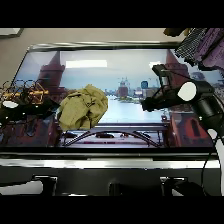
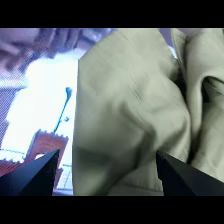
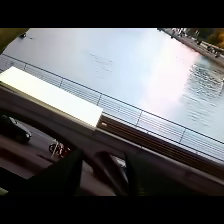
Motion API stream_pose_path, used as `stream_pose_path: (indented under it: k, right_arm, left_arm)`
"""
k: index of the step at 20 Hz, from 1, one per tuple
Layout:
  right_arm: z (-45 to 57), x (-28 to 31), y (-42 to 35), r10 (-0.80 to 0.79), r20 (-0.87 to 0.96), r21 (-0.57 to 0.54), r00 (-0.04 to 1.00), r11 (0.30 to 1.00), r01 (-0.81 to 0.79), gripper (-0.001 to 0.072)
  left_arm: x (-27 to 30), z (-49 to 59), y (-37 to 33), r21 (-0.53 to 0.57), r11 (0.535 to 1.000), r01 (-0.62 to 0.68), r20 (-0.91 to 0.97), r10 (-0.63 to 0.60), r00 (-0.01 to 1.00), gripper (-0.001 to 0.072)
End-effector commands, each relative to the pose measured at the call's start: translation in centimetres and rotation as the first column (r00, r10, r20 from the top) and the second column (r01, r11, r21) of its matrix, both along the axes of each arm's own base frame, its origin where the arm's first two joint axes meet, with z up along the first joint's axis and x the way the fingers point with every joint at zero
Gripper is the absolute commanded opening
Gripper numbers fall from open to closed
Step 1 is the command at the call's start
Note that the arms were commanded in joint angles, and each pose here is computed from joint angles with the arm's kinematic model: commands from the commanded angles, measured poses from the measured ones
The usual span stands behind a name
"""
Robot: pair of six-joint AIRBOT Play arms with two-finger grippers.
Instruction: Fold the clothes and pants, and hang the long-sleeved shirts on hangers.
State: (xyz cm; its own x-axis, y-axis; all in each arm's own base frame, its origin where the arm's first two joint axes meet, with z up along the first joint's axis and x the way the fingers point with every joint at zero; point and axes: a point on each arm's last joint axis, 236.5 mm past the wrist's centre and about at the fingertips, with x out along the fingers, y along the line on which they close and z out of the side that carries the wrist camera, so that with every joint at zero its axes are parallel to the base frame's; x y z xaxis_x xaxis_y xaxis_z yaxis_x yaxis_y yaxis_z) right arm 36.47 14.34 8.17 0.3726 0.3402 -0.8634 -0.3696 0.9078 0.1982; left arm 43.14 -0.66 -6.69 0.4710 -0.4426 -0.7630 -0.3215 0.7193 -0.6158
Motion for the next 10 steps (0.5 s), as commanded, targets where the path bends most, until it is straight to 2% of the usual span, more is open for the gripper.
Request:
stream_pose_path:
  k: [1, 3, 4, 5, 6, 7, 10]
  right_arm:
    - [-0.2, 0.3, 0.5, -0.007, 0.0, 0.023, 1.0, 1.0, 0.007, 0.0438]
    - [-1.4, 1.0, 0.9, -0.065, -0.027, 0.058, 0.998, 0.996, 0.067, 0.0439]
    - [-2.5, 1.3, 1.3, -0.107, -0.062, 0.088, 0.992, 0.99, 0.112, 0.0478]
    - [-3.6, 1.5, 1.9, -0.147, -0.11, 0.125, 0.983, 0.979, 0.16, 0.0583]
    - [-4.8, 1.8, 3.1, -0.186, -0.179, 0.178, 0.966, 0.96, 0.218, 0.0663]
    - [-5.7, 2.1, 4.5, -0.204, -0.239, 0.237, 0.949, 0.936, 0.261, 0.0666]
    - [-7.9, 4.3, 9.9, -0.23, -0.394, 0.425, 0.89, 0.813, 0.398, 0.0666]
  left_arm:
    - [1.3, -2.4, -0.6, -0.029, 0.999, -0.037, -0.002, 0.037, 0.999, 0.072]
    - [1.1, -3.2, -1.5, -0.036, 0.999, -0.019, -0.023, 0.018, 1.0, 0.0715]
    - [1.0, -3.4, -1.9, -0.038, 0.999, -0.011, -0.028, 0.01, 1.0, 0.0714]
    - [1.0, -3.5, -2.2, -0.039, 0.999, -0.006, -0.03, 0.004, 1.0, 0.0639]
    - [0.9, -3.4, -2.4, -0.044, 0.999, 0.0, -0.031, -0.001, 1.0, 0.0325]
    - [0.7, -3.2, -2.7, -0.054, 0.998, 0.015, -0.034, -0.017, 0.999, 0.0032]
    - [0.4, -3.0, -3.1, -0.067, 0.997, 0.03, -0.042, -0.033, 0.999, 0.0022]
